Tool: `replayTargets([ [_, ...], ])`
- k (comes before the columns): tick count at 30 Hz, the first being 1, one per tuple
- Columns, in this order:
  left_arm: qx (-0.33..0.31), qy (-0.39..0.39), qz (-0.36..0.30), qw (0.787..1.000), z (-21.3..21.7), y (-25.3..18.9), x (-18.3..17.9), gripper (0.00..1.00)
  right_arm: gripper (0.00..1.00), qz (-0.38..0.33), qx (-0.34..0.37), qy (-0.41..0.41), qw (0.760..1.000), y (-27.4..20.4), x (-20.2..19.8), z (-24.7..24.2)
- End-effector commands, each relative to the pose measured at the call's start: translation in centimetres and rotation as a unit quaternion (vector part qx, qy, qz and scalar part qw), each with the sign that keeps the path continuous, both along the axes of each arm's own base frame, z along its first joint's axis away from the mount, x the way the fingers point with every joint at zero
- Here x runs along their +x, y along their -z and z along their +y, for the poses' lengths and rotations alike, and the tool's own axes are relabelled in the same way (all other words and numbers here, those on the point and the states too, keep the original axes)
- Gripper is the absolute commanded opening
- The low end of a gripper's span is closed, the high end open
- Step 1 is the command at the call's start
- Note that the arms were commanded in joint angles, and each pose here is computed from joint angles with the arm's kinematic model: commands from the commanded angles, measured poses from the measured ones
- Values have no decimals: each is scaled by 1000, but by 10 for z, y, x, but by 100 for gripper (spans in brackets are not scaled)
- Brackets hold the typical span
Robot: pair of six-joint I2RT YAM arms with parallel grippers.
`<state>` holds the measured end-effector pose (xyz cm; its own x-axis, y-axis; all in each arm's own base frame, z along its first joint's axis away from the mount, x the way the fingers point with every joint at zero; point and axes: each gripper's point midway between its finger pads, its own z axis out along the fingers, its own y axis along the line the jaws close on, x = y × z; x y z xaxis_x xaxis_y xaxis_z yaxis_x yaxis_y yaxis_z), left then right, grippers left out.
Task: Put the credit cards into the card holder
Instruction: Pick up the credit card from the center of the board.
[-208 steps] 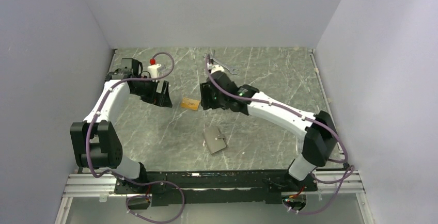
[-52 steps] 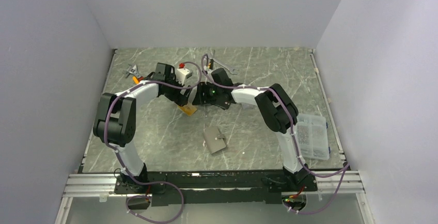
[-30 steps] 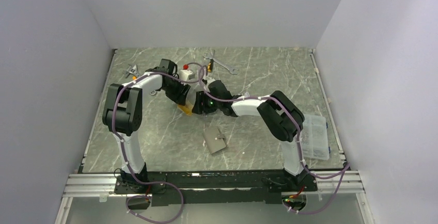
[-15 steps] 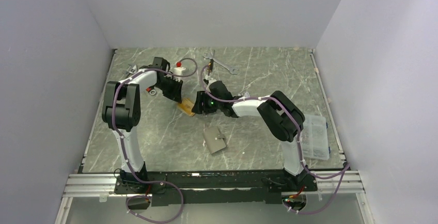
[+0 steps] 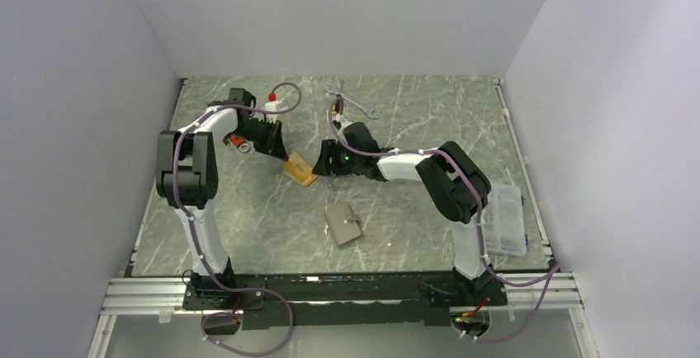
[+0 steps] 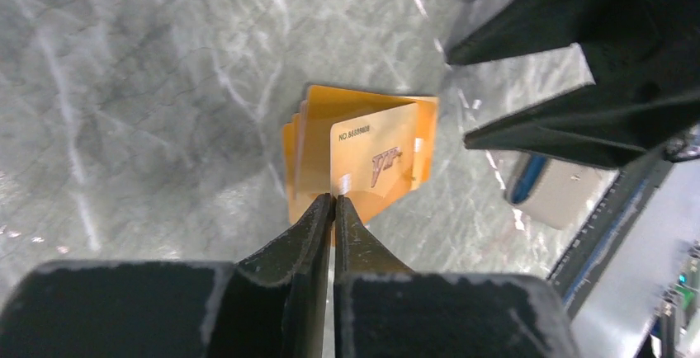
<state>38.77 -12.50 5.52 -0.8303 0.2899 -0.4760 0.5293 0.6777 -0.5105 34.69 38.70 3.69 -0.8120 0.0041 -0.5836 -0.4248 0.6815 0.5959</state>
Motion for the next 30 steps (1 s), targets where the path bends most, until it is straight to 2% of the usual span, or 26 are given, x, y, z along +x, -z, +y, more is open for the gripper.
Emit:
replayTargets([
  [1,-67,30,-16,997,-15,-39,-5,0,59,-36,32,-26,999,-32,15,5],
  [6,-99,54,-16,994,-22,-51,-14,0,61,-85,64,-59,993,-58,26,10],
  [10,-128,79,-23,988,-28,-64,-22,0,62,-134,113,-108,979,-78,27,16],
  [13,-150,97,-23,984,-32,-76,-28,0,62,-142,149,-142,968,-85,25,19],
  [19,-186,116,-29,975,-39,-93,-41,0,57,-170,208,-176,947,-99,19,19],
  [30,-208,126,-30,970,-41,-111,-48,0,43,-149,261,-213,930,-104,-3,23],
])
